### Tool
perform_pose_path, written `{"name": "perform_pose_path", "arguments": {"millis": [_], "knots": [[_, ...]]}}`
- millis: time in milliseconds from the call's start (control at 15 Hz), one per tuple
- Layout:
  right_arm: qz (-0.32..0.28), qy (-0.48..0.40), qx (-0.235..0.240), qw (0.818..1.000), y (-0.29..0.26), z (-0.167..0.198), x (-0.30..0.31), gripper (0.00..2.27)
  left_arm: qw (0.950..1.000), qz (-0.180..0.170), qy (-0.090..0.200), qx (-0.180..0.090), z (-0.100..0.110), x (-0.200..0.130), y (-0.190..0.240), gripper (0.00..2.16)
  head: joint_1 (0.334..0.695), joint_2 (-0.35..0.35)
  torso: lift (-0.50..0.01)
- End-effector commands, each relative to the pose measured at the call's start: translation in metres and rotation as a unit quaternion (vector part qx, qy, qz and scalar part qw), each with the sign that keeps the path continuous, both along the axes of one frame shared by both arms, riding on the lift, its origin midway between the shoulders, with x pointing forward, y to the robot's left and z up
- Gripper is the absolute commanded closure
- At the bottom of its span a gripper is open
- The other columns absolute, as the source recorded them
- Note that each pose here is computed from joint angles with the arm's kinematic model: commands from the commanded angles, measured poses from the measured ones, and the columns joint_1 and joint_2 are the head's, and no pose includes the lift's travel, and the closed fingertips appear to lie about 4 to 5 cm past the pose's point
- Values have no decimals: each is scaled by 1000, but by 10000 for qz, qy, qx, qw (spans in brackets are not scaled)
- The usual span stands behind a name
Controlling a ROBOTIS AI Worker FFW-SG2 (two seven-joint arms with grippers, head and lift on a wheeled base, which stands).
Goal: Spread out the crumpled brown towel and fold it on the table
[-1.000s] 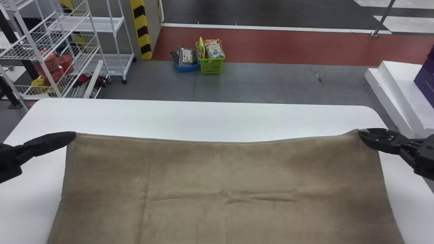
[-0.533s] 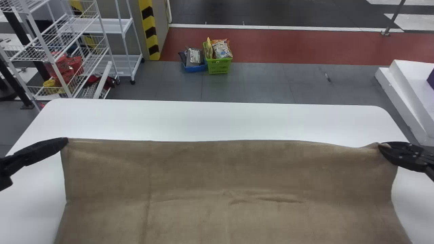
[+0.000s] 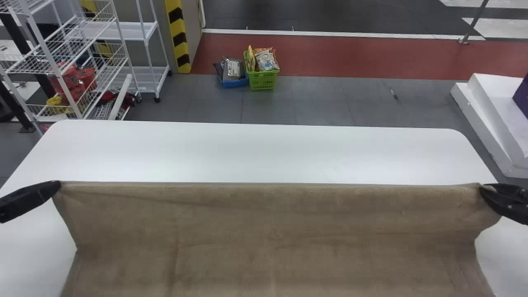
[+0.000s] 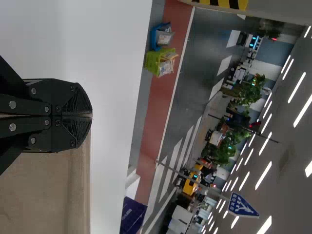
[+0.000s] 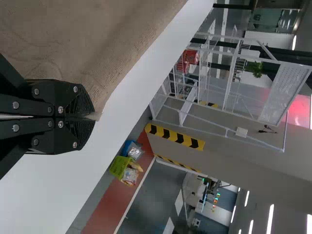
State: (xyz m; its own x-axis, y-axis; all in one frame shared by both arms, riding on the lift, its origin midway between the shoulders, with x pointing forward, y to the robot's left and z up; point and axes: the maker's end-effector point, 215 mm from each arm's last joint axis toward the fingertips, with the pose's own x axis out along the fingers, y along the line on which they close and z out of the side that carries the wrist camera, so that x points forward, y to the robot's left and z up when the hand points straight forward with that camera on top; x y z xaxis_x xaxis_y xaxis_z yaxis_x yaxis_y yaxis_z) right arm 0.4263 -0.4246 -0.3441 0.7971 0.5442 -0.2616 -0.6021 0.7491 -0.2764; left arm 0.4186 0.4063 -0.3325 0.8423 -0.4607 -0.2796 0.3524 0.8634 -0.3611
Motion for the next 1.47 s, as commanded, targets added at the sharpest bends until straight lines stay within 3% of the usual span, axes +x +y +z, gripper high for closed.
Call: {"name": "perform_pose_path", "arguments": {"millis": [0,400,733,1400], "knots": [[50,-106,-55,9999,0,-3,-24,1332,9999,-1,15,-164,-3,-19,-1,1777,695,-24,-127],[274,-160,-238,9992,14,-23,-60,1328,9990,11,336,-301,-31,-51,-20,1781,695,-39,-127],[-24,-185,-253,9995,-15,-21,-76,1328,9982,137,386,-440,-36,-74,-3,1781,695,-53,-127],[254,-146,-497,9983,2,-48,-109,1312,9969,137,540,-548,-57,-111,-18,1781,695,-66,-127]]}}
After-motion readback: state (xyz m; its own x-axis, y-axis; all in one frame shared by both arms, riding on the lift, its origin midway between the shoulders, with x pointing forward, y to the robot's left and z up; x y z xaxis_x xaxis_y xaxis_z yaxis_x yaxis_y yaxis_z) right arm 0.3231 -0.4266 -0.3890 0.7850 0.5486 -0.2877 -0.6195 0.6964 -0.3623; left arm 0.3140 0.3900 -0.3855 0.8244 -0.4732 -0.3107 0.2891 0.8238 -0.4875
